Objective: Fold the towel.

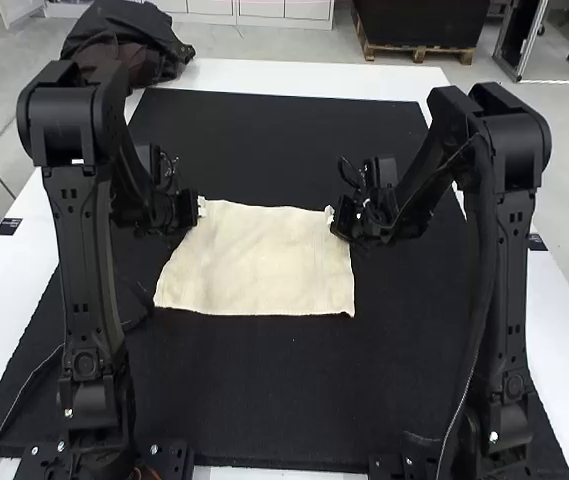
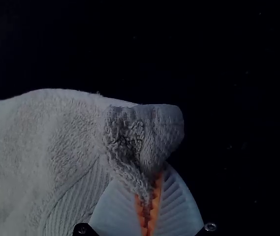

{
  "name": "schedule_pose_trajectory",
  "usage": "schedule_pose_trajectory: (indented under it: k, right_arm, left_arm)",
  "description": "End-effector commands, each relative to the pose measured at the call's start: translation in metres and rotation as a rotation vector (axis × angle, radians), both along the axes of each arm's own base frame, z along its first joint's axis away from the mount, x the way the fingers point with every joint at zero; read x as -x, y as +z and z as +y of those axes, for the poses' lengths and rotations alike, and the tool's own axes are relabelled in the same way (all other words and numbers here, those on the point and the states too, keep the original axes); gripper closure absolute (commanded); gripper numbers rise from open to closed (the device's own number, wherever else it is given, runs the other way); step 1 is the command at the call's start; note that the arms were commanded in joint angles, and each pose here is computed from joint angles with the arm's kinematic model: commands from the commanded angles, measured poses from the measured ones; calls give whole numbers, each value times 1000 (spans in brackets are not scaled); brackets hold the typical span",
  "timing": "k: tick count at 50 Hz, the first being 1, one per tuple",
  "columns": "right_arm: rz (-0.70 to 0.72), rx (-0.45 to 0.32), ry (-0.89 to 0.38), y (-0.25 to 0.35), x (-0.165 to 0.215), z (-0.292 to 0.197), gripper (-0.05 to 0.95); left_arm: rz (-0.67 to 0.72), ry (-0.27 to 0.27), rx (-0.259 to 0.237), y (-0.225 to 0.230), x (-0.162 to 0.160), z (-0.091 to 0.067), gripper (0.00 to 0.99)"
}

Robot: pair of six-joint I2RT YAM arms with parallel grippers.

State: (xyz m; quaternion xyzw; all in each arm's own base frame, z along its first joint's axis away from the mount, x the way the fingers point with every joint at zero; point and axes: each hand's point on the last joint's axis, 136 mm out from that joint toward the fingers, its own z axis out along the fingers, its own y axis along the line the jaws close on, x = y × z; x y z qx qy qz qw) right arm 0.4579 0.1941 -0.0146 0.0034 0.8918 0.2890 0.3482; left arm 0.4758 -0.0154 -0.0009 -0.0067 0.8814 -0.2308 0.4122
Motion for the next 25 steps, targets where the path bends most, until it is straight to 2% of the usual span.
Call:
schedule_pose_trajectory:
  k: [1, 18, 25]
  right_arm:
    - [-88, -6, 31, 31, -3, 6, 908]
    - [-201, 24, 10, 63, -12, -4, 908]
    - [-223, 35, 4, 68, -13, -9, 908]
  left_arm:
    - [-82, 10, 5, 34, -18, 6, 967]
    - [-125, 21, 8, 57, -22, 7, 967]
    - [-136, 37, 6, 63, -23, 15, 967]
